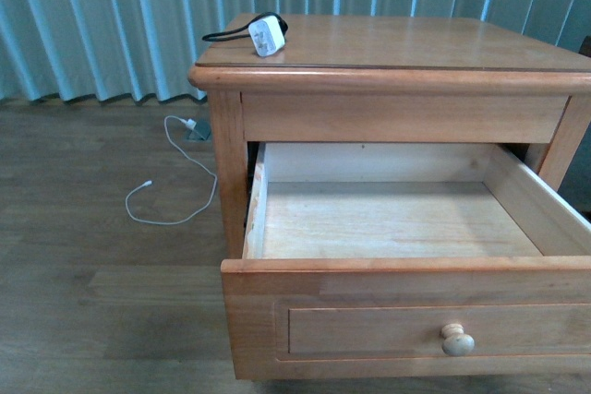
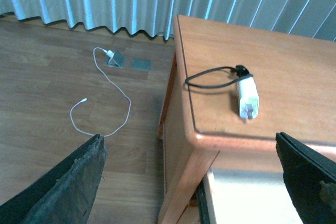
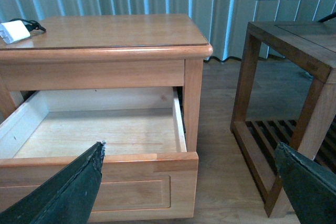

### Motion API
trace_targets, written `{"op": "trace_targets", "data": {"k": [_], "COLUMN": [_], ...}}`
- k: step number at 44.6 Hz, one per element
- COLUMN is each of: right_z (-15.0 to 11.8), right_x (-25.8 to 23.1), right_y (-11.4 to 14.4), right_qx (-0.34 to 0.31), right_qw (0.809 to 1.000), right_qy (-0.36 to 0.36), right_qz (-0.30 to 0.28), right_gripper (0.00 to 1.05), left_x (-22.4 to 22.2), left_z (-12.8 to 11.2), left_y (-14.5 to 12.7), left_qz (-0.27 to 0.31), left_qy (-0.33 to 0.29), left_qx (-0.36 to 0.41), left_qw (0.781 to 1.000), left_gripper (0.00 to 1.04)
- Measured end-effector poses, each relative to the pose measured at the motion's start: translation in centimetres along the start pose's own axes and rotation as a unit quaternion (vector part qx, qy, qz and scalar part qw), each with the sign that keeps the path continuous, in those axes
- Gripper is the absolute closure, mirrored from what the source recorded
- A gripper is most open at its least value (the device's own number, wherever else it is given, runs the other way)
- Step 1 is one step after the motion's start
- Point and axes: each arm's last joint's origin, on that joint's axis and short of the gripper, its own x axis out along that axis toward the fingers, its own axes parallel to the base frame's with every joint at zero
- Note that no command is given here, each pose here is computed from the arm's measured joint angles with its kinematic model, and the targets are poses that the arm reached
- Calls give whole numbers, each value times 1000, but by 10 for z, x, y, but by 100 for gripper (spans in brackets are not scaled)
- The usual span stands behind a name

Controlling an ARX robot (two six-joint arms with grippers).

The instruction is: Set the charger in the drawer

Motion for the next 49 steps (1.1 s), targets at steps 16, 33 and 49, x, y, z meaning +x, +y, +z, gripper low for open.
{"op": "trace_targets", "data": {"k": [16, 33, 49], "right_z": [0, 0, 0], "right_x": [0, 0, 0], "right_y": [0, 0, 0], "right_qx": [0, 0, 0], "right_qw": [1000, 1000, 1000], "right_qy": [0, 0, 0], "right_qz": [0, 0, 0], "right_gripper": [8, 8, 8], "left_x": [102, 168, 186], "left_z": [-17, -49, -51], "left_y": [-62, -85, -108], "left_qz": [-51, -33, -50], "left_qy": [46, 74, 80], "left_qx": [-6, -27, -32], "left_qw": [998, 996, 995], "left_gripper": [6, 6, 31]}}
